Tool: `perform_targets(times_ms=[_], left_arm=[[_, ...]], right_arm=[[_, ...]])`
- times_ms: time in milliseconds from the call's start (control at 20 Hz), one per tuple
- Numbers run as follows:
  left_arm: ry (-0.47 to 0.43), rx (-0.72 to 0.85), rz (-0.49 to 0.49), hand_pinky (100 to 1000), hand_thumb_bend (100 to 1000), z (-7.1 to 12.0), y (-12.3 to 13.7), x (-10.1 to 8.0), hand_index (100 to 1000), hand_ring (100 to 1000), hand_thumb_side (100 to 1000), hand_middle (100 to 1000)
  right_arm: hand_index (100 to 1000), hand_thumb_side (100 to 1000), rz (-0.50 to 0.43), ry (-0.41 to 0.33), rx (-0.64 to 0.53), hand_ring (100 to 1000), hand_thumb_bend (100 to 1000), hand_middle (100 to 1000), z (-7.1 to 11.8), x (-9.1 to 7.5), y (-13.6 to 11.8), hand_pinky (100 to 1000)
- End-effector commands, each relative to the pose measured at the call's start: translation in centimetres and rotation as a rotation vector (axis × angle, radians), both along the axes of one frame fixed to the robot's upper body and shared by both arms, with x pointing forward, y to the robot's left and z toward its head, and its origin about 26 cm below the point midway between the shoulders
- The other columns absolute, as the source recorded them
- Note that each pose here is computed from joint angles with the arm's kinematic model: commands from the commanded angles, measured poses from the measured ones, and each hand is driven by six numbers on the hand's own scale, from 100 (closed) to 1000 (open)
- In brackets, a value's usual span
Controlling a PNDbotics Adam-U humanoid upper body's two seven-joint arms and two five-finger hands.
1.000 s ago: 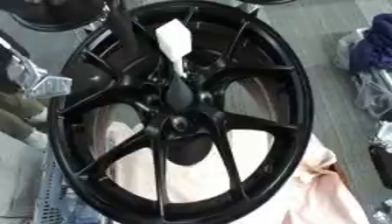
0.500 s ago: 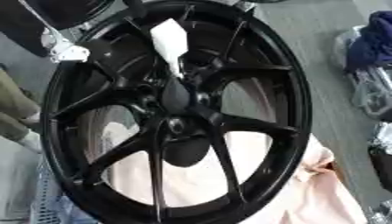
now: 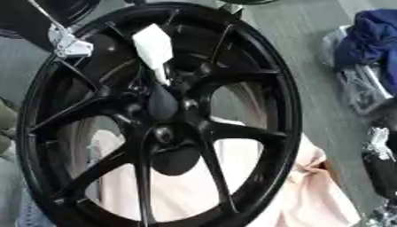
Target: Pull the pin out of the wheel hub.
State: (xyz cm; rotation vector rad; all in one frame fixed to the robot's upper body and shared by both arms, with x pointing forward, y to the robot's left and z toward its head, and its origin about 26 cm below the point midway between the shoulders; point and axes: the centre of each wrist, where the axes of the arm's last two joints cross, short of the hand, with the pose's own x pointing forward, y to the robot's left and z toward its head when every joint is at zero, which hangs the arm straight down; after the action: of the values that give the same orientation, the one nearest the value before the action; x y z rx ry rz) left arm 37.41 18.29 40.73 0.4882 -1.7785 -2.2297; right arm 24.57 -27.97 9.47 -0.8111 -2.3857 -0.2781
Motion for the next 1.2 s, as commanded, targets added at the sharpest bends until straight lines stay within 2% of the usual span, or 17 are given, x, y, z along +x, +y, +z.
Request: perform_targets(times_ms=[50,200,650,1200], left_arm=[[-0.043,0.061,-0.015,870,251,1.1,0.3,0.1,883,839,297,793],[-0.038,0.076,-0.005,871,265,0.7,0.1,0.6,884,842,315,795],[-0.034,0.099,0.033,878,272,-0.1,0.1,1.9,887,863,291,812],[-0.017,0.117,0.022,881,239,-0.9,-0.5,2.5,888,871,312,833]], right_arm=[[773,440,0.009,-0.031,0.013,812,100,764,0.4,0.0,0.2,506],[773,440,0.011,-0.034,0.016,812,100,764,0.5,0.1,0.2,505],[772,450,0.021,-0.042,0.029,810,100,763,0.7,0.3,0.6,502],[771,475,0.029,-0.048,0.051,809,100,763,0.9,0.5,1.0,499]])
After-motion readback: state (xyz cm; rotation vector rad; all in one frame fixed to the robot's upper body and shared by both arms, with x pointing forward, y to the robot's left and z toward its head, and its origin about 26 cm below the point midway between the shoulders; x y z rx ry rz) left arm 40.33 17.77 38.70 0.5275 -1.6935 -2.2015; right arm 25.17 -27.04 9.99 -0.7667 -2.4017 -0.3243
